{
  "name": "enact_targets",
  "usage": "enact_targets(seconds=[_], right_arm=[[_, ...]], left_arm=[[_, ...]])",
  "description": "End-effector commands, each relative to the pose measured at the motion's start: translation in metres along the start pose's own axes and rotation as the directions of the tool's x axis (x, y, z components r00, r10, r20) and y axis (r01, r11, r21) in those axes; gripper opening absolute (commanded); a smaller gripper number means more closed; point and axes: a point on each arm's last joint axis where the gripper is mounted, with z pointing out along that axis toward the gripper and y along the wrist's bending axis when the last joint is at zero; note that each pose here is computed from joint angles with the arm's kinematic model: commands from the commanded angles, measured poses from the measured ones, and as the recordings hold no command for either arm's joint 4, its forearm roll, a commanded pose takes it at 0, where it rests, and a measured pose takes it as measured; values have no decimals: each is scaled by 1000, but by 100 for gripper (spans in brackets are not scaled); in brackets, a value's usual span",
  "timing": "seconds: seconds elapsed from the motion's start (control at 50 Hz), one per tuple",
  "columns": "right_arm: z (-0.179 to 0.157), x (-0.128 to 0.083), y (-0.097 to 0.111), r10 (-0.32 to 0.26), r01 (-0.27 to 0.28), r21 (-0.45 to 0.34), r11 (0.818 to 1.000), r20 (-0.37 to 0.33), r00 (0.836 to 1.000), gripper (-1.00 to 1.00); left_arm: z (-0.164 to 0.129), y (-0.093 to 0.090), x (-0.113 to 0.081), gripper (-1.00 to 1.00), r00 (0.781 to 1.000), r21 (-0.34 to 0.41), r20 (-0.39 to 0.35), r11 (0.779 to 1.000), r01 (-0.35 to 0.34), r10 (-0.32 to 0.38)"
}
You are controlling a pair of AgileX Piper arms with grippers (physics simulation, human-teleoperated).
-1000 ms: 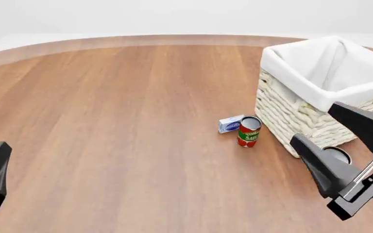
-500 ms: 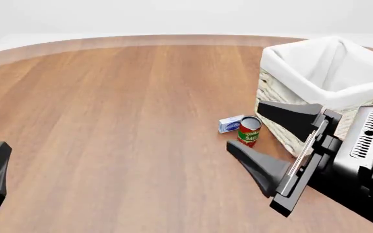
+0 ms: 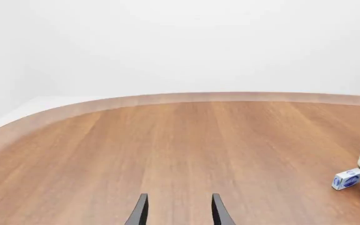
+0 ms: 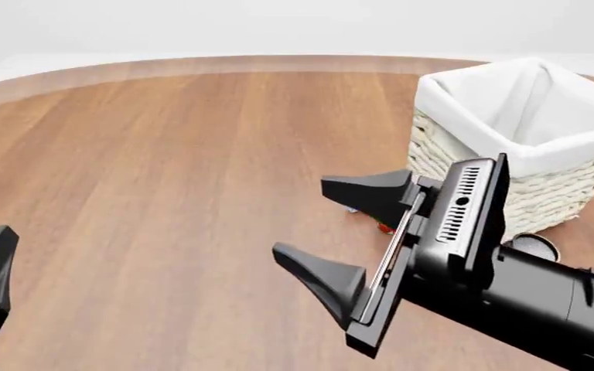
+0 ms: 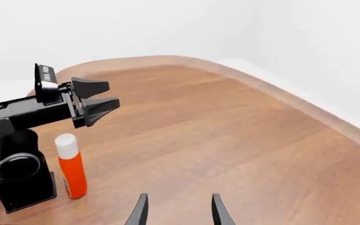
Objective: Pick up the ketchup, and put it in the basket.
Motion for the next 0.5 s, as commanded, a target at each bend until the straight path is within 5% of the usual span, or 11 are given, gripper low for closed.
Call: enact_targets(seconds=[0.02, 0.5], right_arm=[[17, -5, 8, 17, -18, -40, 999, -29, 999, 100], [45, -1, 22, 43, -48, -89, 995, -67, 997, 100]], left_arm=[[0, 0, 0, 100, 1000, 0, 0, 1000, 0, 0], [0, 0, 0, 100, 1000, 0, 0, 1000, 0, 0]])
